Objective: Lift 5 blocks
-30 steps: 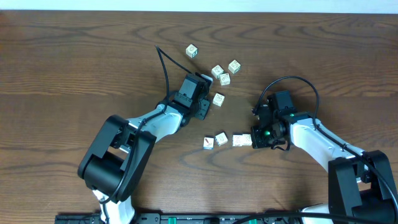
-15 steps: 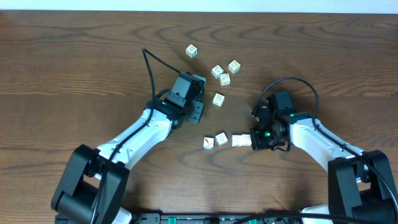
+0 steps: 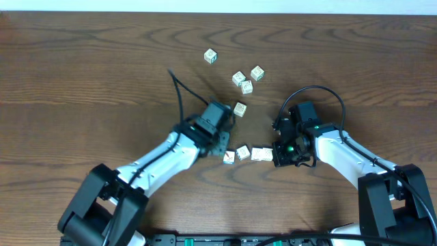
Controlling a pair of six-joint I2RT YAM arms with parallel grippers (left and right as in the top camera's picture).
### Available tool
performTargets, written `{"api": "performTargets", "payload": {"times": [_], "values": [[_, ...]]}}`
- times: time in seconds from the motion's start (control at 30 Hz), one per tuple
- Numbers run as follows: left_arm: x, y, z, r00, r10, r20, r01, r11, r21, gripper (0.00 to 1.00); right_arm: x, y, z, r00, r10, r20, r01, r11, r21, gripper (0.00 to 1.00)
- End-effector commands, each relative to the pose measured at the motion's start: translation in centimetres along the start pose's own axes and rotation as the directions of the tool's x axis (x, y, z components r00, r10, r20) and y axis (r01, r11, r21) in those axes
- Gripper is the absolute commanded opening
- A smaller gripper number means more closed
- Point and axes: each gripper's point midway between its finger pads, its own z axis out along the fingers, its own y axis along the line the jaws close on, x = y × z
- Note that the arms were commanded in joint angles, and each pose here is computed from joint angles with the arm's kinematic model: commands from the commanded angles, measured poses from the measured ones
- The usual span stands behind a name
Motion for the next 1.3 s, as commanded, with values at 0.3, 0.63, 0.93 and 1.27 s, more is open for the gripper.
{"api": "performTargets", "payload": {"times": [0.3, 0.63, 0.93, 1.27], "values": [[5.0, 1.6, 0.7, 0.983, -0.145, -0.112, 0.136, 0.987, -0.081, 0.08, 0.5, -0.1, 0.6, 0.999, -0.011, -0.03, 0.011, 1.0, 0.011, 0.01], [5.9, -0.9, 0.6, 0.974, -0.162, -0.159, 0.165, 0.986, 0.006, 0.07, 0.4, -0.1, 0.6, 1.0, -0.008, -0.028, 0.008, 1.0, 0.011, 0.01], [6.5, -2.3, 0.5, 0.979, -0.116, -0.166, 0.121, 0.992, 0.022, 0.38, 0.3, -0.1, 0.5, 1.0, -0.004, -0.027, 0.004, 1.0, 0.011, 0.01], [6.0, -2.2, 0.6, 0.983, -0.116, -0.142, 0.12, 0.993, 0.017, 0.65, 0.2, 0.0, 0.5, 1.0, -0.005, -0.024, 0.005, 1.0, 0.011, 0.01]]}}
